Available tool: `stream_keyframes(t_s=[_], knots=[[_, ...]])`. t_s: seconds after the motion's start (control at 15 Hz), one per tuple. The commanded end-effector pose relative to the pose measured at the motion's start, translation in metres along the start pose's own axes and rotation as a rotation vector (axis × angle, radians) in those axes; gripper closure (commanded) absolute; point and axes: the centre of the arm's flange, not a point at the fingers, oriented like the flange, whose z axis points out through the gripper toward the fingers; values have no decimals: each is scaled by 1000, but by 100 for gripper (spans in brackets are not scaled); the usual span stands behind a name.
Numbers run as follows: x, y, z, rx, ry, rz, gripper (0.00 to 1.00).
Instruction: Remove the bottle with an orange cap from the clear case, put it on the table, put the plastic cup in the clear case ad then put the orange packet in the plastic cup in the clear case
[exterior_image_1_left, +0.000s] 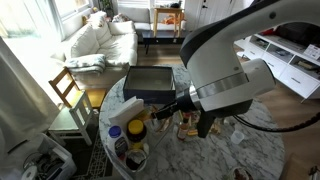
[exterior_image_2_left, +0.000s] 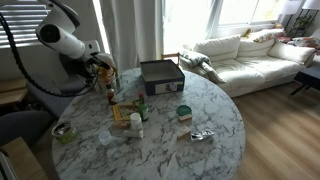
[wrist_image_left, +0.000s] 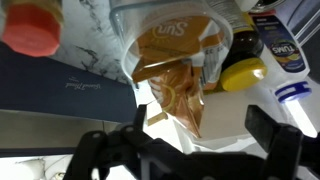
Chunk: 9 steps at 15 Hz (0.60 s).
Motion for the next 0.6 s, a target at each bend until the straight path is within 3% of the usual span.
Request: stream_keyframes(t_s=[0.0,0.27,0.53], knots=[[43,31,-33,24,-51,30,0],[53,49,-41,69,-67,62,0],[80,63,-62,164,-82,102,0]])
